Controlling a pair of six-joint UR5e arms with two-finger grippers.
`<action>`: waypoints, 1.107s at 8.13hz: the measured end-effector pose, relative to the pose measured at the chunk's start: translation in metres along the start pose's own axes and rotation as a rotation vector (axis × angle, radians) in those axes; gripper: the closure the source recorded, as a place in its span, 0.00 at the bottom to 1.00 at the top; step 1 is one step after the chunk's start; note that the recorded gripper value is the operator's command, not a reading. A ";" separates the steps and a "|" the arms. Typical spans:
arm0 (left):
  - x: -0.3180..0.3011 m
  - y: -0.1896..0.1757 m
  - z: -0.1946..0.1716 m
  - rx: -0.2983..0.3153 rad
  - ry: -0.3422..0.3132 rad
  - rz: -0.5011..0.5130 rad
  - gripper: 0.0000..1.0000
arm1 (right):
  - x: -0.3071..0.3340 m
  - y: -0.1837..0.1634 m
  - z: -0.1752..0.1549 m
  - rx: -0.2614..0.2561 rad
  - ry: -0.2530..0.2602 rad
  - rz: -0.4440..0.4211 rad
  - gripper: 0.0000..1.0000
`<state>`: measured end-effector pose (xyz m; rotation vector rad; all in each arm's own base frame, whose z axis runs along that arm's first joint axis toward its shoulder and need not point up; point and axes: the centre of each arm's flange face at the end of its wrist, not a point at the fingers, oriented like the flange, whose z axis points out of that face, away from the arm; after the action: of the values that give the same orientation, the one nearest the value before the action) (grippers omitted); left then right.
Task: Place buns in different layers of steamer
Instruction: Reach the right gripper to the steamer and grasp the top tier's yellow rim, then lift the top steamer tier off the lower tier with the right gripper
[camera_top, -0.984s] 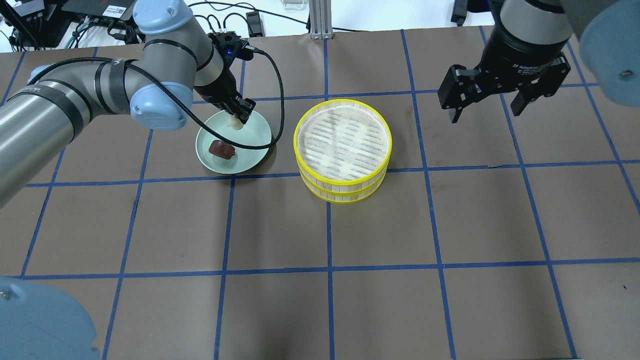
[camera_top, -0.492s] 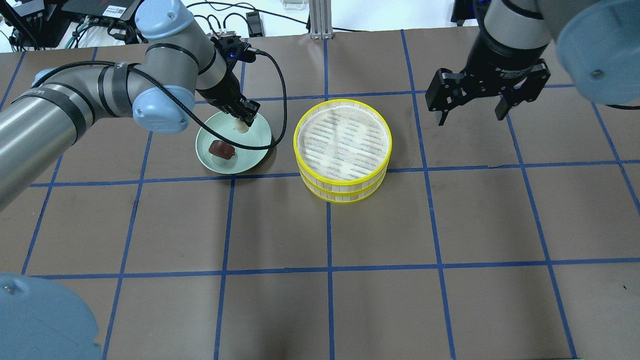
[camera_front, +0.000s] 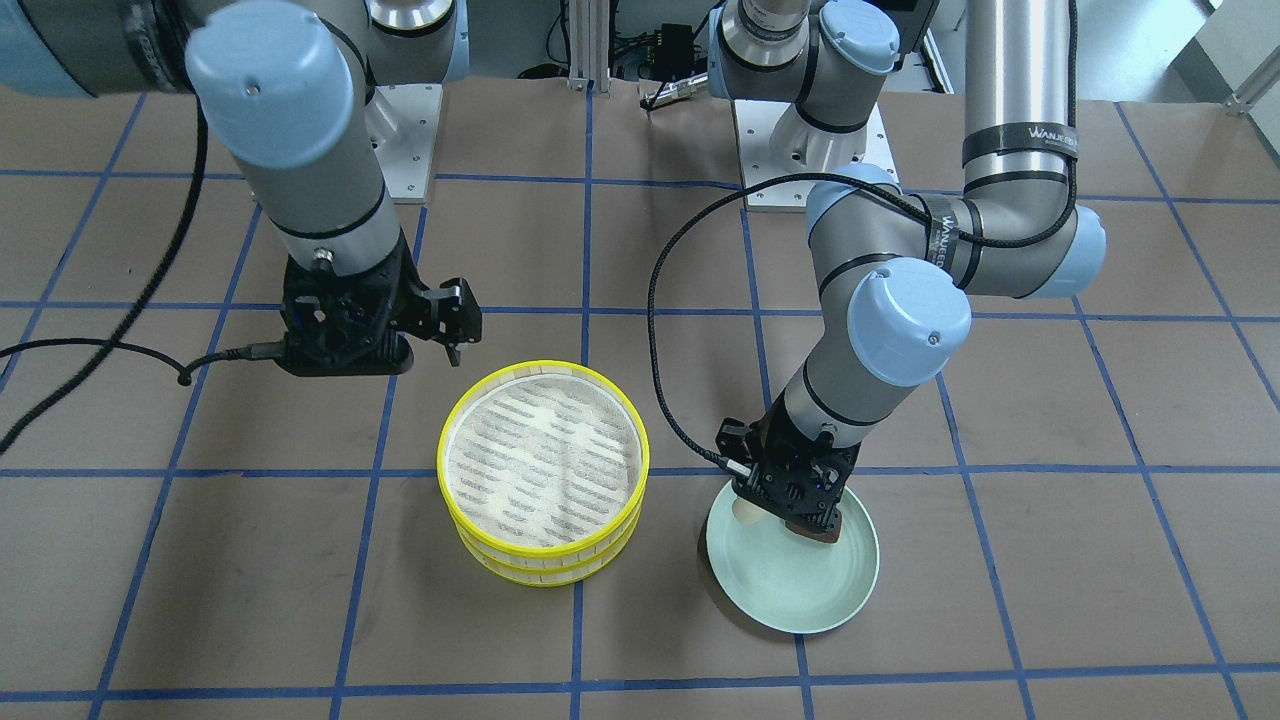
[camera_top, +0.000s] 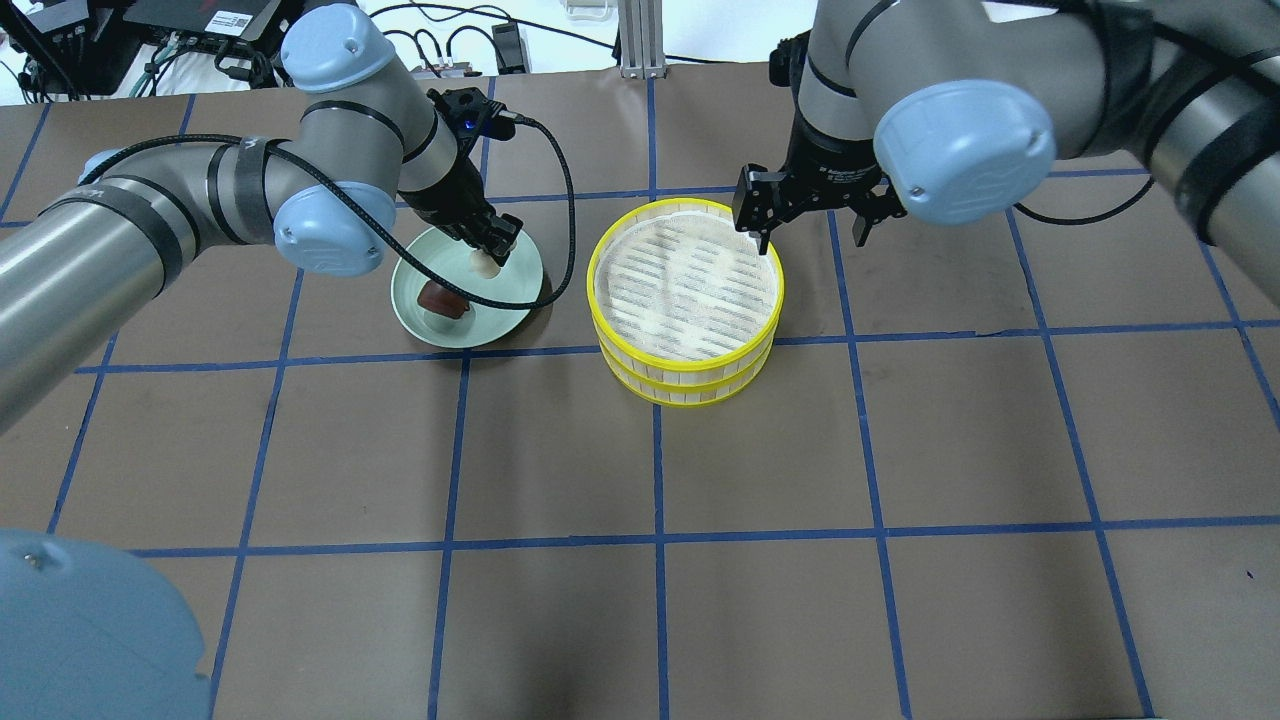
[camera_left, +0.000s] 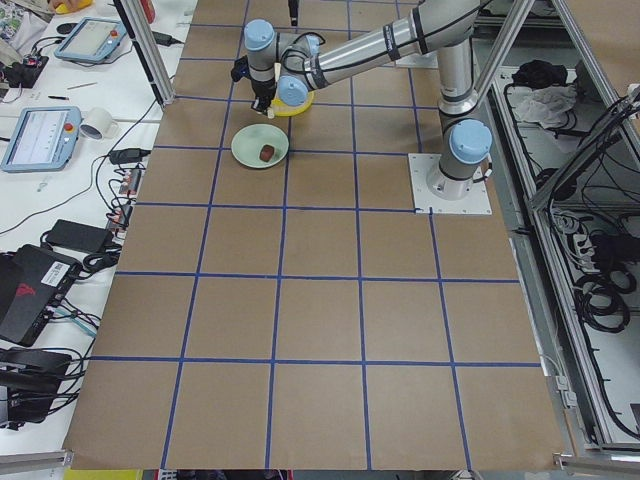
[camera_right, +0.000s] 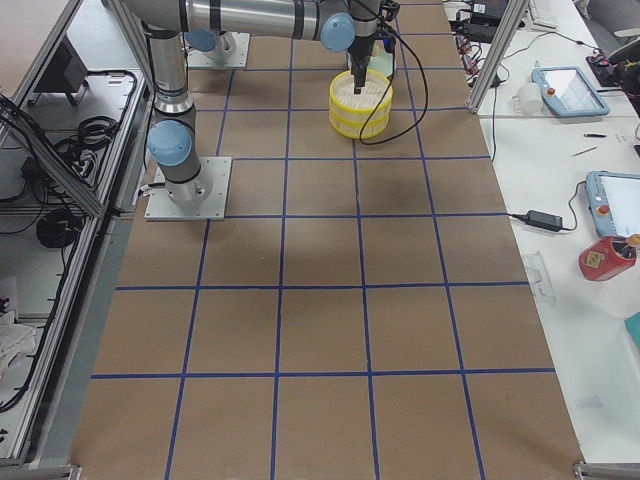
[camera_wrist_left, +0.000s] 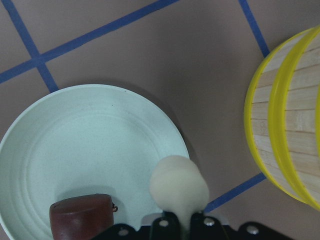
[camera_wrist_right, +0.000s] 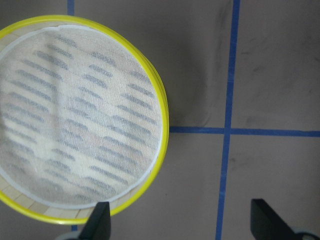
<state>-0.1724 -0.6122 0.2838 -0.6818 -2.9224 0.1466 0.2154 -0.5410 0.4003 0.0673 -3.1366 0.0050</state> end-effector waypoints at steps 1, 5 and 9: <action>-0.001 0.000 0.004 -0.002 -0.001 0.007 0.94 | -0.007 -0.013 0.025 -0.001 0.004 -0.001 0.00; -0.005 -0.003 0.013 0.016 -0.014 0.034 0.94 | -0.009 -0.035 0.096 -0.024 0.015 0.005 0.14; -0.007 -0.004 0.021 0.017 -0.017 0.045 0.94 | -0.008 -0.036 0.133 -0.047 0.021 0.010 0.79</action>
<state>-0.1714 -0.6207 0.2624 -0.7470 -2.9199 0.1824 0.2246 -0.5775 0.2673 0.0514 -3.1143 -0.0679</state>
